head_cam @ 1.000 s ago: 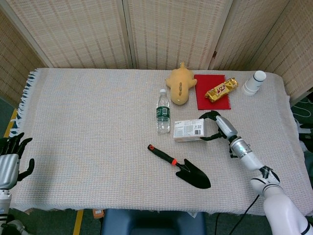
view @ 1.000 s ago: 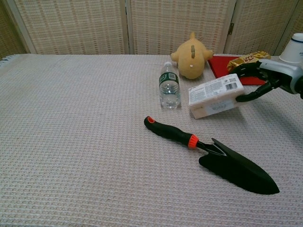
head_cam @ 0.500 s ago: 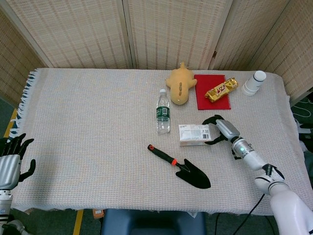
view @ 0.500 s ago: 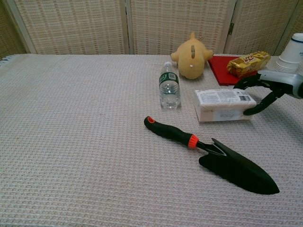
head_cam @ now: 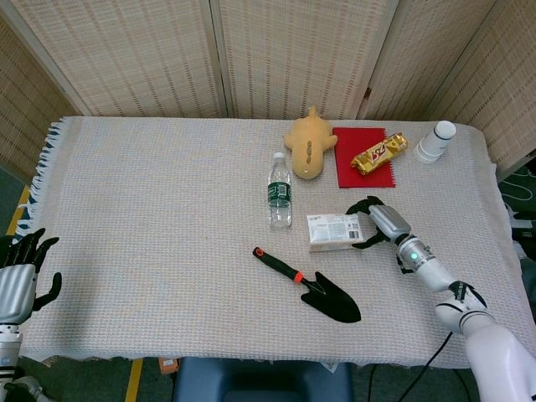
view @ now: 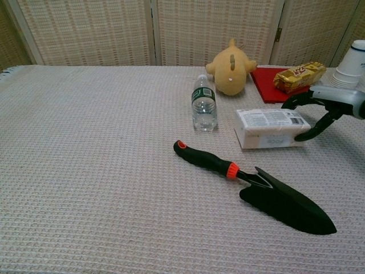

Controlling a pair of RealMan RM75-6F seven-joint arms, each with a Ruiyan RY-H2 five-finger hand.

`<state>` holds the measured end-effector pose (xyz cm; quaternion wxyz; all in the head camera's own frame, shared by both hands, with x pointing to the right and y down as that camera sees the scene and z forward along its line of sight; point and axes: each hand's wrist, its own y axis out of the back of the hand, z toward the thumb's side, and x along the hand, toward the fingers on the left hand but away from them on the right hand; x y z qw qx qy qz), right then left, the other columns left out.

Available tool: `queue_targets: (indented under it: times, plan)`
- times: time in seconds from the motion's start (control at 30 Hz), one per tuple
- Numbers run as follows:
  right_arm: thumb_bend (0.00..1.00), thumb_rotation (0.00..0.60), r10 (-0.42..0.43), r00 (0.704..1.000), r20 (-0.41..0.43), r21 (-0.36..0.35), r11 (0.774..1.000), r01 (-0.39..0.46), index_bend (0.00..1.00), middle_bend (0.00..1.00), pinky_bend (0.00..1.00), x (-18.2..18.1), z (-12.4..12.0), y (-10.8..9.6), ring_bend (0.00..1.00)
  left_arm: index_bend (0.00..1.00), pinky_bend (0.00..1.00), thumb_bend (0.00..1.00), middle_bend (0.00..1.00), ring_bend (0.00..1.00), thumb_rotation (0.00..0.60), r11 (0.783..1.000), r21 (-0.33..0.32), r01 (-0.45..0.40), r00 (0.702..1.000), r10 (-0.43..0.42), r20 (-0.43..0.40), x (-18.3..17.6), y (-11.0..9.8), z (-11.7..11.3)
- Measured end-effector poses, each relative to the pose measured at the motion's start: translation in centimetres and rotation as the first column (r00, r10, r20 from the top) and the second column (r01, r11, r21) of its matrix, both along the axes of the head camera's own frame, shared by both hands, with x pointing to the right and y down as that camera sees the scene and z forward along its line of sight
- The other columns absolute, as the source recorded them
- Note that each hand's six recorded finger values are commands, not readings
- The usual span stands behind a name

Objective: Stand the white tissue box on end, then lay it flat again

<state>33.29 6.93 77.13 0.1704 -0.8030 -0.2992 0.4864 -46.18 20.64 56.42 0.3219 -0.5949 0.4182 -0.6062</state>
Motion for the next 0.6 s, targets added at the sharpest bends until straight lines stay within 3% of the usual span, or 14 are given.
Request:
queue_targets:
  times: [0.13, 0.37, 0.6]
  plan:
    - [0.43, 0.600, -0.009, 1.000, -0.019, 0.007, 1.000, 0.009, 0.34, 0.44, 0.00, 0.06, 0.03, -0.05, 0.34, 0.16, 0.09, 0.48, 0.00, 0.00, 0.600, 1.000, -0.001, 0.000, 1.000, 0.000, 0.002, -0.01, 0.02, 0.03]
    - [0.19, 0.600, -0.008, 0.999, -0.044, 0.017, 1.000, 0.009, 0.25, 0.41, 0.00, 0.06, 0.05, -0.19, 0.30, 0.16, 0.09, 0.48, 0.00, 0.00, 0.600, 1.000, -0.002, -0.001, 1.000, 0.001, 0.003, 0.00, 0.00, 0.07]
    - [0.08, 0.600, -0.007, 0.999, -0.041, 0.008, 1.000, 0.007, 0.21, 0.39, 0.00, -0.12, -0.01, -0.04, 0.28, 0.16, 0.09, 0.48, 0.00, 0.00, 0.600, 1.000, -0.001, -0.002, 1.000, 0.002, 0.003, 0.05, 0.01, 0.04]
